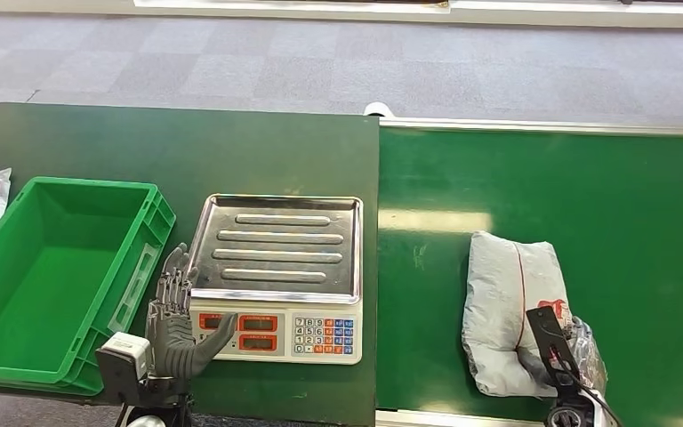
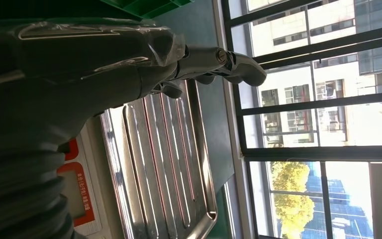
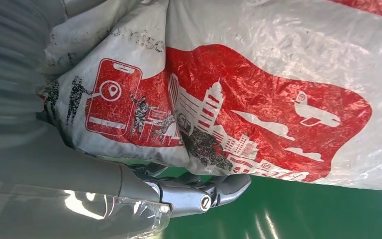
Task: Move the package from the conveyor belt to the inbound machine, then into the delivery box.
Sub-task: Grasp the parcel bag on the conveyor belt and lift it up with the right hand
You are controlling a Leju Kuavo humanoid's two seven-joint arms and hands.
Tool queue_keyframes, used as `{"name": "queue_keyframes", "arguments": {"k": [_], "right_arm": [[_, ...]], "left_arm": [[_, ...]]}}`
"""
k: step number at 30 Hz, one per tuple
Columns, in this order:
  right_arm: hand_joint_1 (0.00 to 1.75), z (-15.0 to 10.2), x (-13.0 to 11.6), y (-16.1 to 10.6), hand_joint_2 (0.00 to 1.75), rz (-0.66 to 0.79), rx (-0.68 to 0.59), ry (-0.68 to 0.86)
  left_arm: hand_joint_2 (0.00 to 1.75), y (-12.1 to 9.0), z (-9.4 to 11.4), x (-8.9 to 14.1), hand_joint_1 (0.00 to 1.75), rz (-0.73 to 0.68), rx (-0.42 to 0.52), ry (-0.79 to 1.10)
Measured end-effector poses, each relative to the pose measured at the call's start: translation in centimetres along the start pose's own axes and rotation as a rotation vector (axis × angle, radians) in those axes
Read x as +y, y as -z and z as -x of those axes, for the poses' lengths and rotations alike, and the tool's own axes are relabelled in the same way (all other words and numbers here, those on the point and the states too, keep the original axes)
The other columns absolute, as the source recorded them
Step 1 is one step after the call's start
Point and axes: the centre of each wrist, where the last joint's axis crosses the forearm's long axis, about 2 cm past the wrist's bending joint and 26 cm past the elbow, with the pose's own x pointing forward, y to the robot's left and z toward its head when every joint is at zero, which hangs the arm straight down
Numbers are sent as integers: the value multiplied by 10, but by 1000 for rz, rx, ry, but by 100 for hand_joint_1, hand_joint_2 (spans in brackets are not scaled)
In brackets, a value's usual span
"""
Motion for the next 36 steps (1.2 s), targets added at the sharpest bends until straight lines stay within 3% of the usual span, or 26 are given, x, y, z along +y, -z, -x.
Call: {"name": "queue_keyframes", "arguments": {"k": [2,3,4,10,15,23,32,36], "right_arm": [[147,0,1,1,175,-9,2,1],[161,-1,1,1,175,-15,3,3],[164,-2,2,1,175,-19,5,4],[173,-9,4,4,175,13,-9,29],[175,-21,3,-1,175,108,-124,90],[175,-79,-25,-16,175,302,-430,214],[175,-114,-39,-27,175,381,-617,262],[175,-150,-50,-33,175,420,-754,290]], "left_arm": [[175,0,0,0,0,-2,0,1],[175,0,0,0,0,-3,0,2],[175,0,0,0,0,-4,1,2],[175,0,1,0,0,-9,11,6],[175,-1,1,0,0,-14,12,8],[175,2,3,-8,0,19,2,-19],[175,7,6,-14,0,51,-2,-38],[175,16,7,-21,0,83,-16,-59]]}}
